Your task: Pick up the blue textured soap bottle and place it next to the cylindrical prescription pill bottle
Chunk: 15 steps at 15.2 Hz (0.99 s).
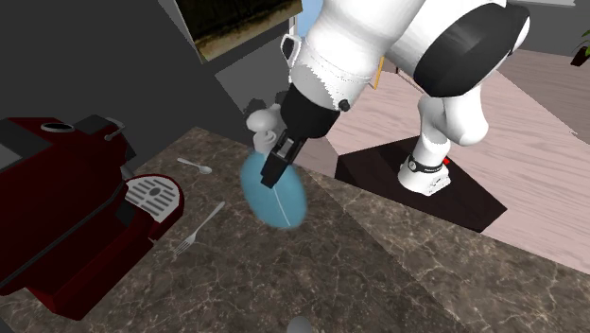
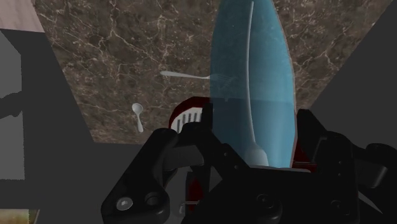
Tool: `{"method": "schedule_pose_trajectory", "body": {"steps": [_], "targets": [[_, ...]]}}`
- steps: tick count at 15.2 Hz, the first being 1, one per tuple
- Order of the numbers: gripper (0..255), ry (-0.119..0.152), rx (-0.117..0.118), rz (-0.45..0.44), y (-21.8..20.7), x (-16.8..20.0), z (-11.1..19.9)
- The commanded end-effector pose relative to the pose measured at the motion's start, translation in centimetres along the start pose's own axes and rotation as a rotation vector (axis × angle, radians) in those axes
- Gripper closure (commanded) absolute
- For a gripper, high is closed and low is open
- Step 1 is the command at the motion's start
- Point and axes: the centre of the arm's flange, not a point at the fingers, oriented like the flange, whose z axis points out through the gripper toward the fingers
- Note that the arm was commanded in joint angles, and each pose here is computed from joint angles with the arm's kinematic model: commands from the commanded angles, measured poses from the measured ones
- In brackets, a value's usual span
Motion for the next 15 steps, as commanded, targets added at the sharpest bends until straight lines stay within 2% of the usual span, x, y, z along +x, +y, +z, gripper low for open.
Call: {"method": "schedule_pose_trajectory", "body": {"steps": [1,15], "targets": [[255,0.001,0.001,0.000,0.1,-0.3,1.0],[255,0.001,0.001,0.000,0.9,-3.1,7.8]]}}
